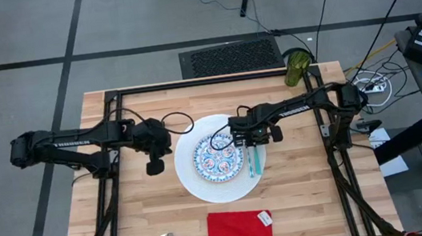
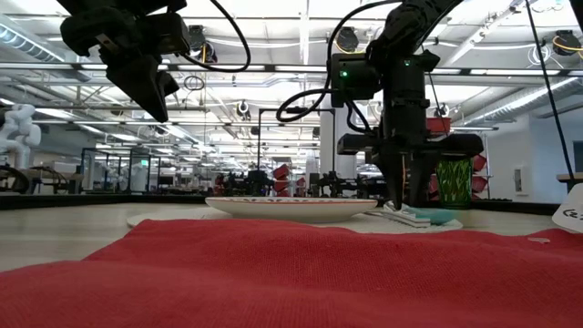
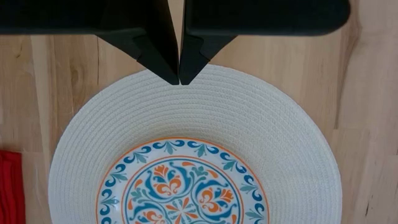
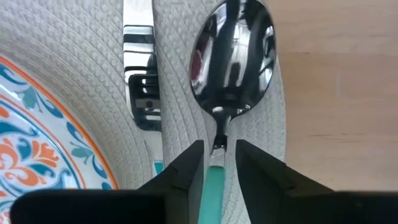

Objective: Set table place
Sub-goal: Put the red table napkin on the white placemat to the left side of the blue and orange plate

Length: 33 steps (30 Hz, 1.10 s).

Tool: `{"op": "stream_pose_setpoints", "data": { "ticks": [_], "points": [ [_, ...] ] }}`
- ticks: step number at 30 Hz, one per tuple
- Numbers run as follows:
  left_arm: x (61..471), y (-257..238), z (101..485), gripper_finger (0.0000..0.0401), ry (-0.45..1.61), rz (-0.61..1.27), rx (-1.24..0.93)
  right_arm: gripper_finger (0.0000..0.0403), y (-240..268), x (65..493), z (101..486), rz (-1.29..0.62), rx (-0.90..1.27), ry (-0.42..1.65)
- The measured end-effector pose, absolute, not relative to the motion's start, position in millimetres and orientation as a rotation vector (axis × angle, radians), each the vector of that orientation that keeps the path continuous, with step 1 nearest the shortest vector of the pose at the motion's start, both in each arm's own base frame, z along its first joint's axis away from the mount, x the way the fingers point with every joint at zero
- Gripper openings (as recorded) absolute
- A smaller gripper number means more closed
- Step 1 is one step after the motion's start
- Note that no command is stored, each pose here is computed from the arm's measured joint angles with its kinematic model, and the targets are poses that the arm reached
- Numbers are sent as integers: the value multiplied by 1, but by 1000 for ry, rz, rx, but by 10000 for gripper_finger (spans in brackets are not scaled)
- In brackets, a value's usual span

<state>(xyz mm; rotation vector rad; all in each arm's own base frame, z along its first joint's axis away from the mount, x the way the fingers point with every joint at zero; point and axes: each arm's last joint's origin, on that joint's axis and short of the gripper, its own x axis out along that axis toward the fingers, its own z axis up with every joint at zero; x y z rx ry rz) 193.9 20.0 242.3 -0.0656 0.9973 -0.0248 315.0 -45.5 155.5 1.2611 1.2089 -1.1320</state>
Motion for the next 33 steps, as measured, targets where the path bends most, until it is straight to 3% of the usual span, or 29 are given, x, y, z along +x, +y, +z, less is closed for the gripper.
{"op": "stream_pose_setpoints", "data": {
  "ticks": [7, 15, 27, 33],
  "points": [
    [191, 20, 241, 0, 1030, -24, -72, 82, -42, 311, 170, -1060, 1259, 1217],
    [191, 20, 241, 0, 1030, -27, -68, 82, -29, 294, 232, -1024, 1205, 1134],
    [192, 20, 241, 0, 1013, -26, -66, 82, -1, 273, 279, -982, 1113, 893],
    [192, 20, 241, 0, 1013, -25, -68, 82, 19, 279, 284, -1058, 1039, 607]
  ]
}}
